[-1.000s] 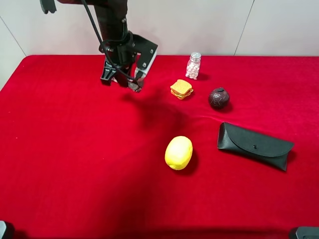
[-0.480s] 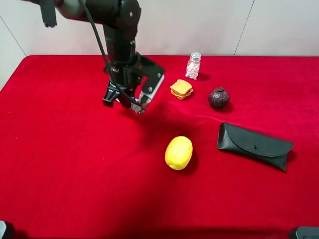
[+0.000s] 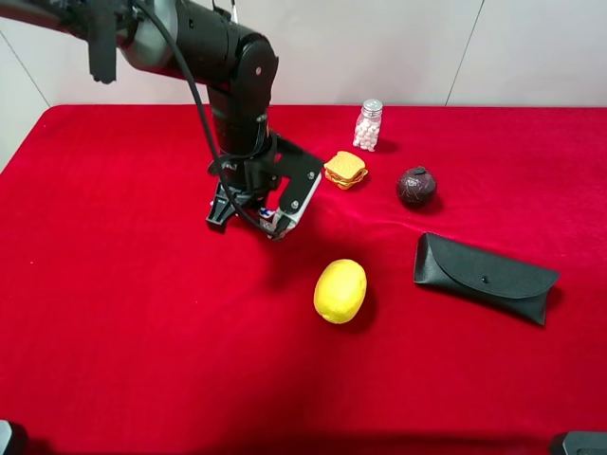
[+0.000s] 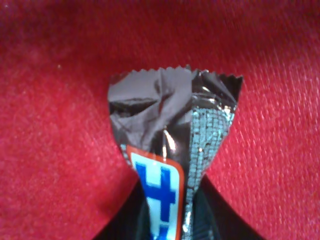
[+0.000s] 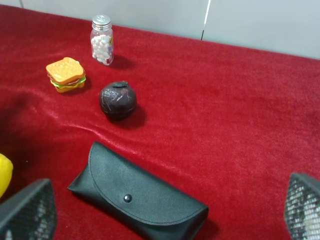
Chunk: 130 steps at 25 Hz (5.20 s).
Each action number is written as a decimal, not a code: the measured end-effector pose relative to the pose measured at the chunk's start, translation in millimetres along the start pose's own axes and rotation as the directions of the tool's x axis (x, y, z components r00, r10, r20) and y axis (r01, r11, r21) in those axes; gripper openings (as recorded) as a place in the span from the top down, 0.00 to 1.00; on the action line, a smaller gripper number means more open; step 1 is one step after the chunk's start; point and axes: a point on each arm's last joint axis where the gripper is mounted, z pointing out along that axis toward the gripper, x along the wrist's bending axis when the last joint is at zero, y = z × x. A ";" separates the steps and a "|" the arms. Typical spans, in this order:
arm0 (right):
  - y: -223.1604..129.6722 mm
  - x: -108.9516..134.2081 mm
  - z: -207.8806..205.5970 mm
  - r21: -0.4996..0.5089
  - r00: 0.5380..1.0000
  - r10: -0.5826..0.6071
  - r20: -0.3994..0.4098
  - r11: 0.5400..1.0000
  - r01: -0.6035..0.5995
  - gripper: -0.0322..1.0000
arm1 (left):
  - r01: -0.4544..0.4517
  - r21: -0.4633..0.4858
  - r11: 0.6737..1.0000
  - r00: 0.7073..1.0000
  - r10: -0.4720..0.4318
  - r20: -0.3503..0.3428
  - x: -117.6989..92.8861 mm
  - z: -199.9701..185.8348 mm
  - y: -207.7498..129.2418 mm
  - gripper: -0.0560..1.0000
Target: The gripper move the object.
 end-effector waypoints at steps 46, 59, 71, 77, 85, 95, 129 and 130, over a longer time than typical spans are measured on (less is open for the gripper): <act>0.0 0.0 0.0 0.000 1.000 0.002 0.000 1.000 -0.002 0.30 | 0.003 -0.003 1.000 1.000 -0.003 0.004 -15.8 17.5 -3.6 0.43; 0.0 0.0 0.0 0.000 1.000 0.002 0.000 1.000 -0.002 0.30 | 0.004 -0.018 1.000 0.999 -0.005 -0.040 -12.6 -0.4 -2.9 0.11; 0.0 0.0 0.0 0.000 1.000 0.002 0.000 1.000 -0.002 0.30 | 0.061 -0.075 0.995 0.979 -0.074 -0.190 -11.1 -90.9 -14.2 0.03; 0.0 0.0 0.0 0.000 1.000 0.003 0.000 1.000 -0.003 0.30 | 0.212 -0.134 0.968 0.933 -0.241 -0.268 -27.2 -160.7 -29.4 0.03; 0.0 0.0 0.0 0.000 1.000 0.003 0.000 1.000 -0.003 0.30 | 0.597 -0.171 0.784 0.744 -0.621 -0.248 -68.6 -229.8 -60.1 0.03; 0.0 0.0 0.0 0.000 1.000 0.003 0.000 1.000 -0.003 0.30 | 0.809 -0.299 0.505 0.469 -0.863 -0.190 -150.7 -269.0 -80.0 0.03; 0.0 0.0 0.0 0.000 1.000 0.003 0.000 1.000 -0.003 0.30 | 0.868 -0.464 0.176 0.175 -0.983 -0.046 -308.4 -189.9 -113.2 0.03; 0.0 0.0 0.0 0.000 1.000 0.003 0.000 1.000 -0.003 0.30 | 0.864 -0.474 0.170 0.170 -0.985 -0.045 -309.7 -190.8 -113.8 0.03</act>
